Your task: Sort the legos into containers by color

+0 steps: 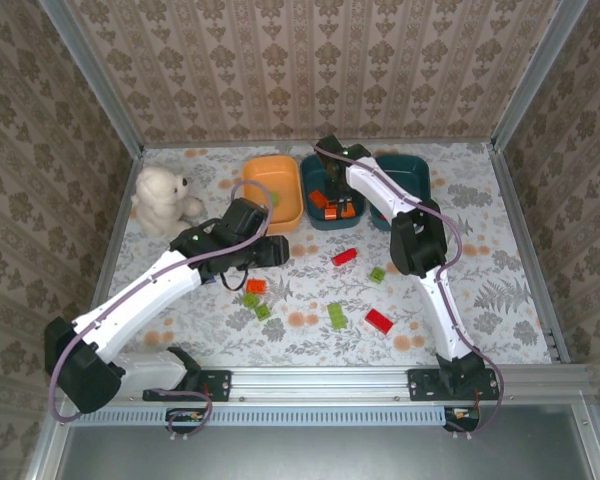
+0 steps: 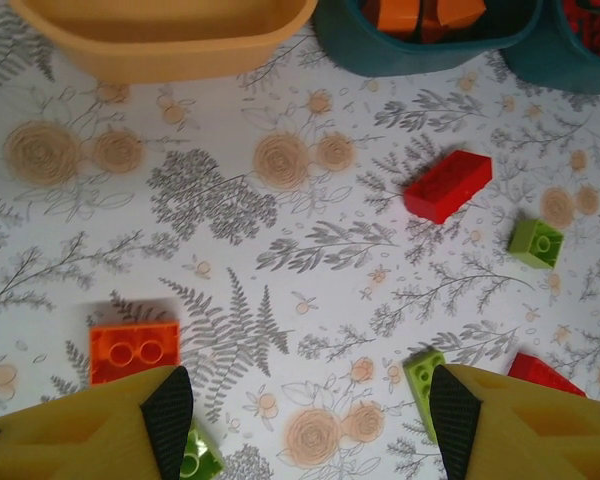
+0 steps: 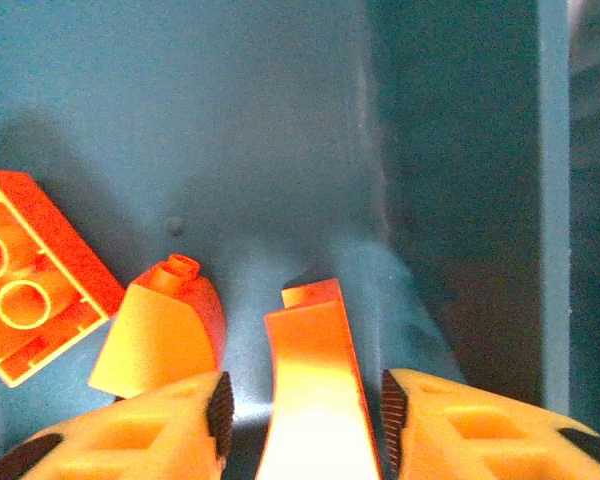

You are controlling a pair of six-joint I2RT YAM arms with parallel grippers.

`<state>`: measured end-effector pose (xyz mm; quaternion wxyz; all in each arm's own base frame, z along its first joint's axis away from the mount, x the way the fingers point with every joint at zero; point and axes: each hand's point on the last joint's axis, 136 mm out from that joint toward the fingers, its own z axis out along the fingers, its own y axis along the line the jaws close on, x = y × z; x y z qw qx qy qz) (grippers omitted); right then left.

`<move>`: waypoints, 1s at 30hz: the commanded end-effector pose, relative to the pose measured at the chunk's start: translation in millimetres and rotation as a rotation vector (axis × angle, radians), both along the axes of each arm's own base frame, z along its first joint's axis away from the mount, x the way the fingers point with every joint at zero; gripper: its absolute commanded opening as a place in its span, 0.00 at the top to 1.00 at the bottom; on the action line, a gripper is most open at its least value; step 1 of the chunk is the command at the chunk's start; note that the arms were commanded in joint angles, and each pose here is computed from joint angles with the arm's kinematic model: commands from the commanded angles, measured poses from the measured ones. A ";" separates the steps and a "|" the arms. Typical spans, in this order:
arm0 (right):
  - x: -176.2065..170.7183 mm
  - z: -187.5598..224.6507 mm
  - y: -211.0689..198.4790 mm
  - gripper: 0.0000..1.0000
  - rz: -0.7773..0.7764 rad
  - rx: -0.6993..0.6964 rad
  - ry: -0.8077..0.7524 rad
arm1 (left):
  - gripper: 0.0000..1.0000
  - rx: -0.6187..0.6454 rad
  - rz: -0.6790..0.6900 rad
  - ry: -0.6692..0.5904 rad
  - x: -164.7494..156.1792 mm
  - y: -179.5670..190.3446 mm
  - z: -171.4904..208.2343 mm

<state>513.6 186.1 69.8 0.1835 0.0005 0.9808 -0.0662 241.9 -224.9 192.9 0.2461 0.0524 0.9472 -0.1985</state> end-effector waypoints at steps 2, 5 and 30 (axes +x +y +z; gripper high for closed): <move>5.4 61.4 -3.5 0.47 -0.015 0.051 -0.089 | 0.33 -0.038 -0.082 -0.034 8.1 -19.2 15.4; 6.4 115.7 -8.9 0.46 -0.023 0.077 -0.195 | 0.33 -0.057 -0.149 -0.030 12.4 -37.6 16.6; -326.4 255.9 -87.1 0.21 0.008 0.807 -0.546 | 0.31 0.311 -0.573 0.089 -7.7 -237.6 -107.8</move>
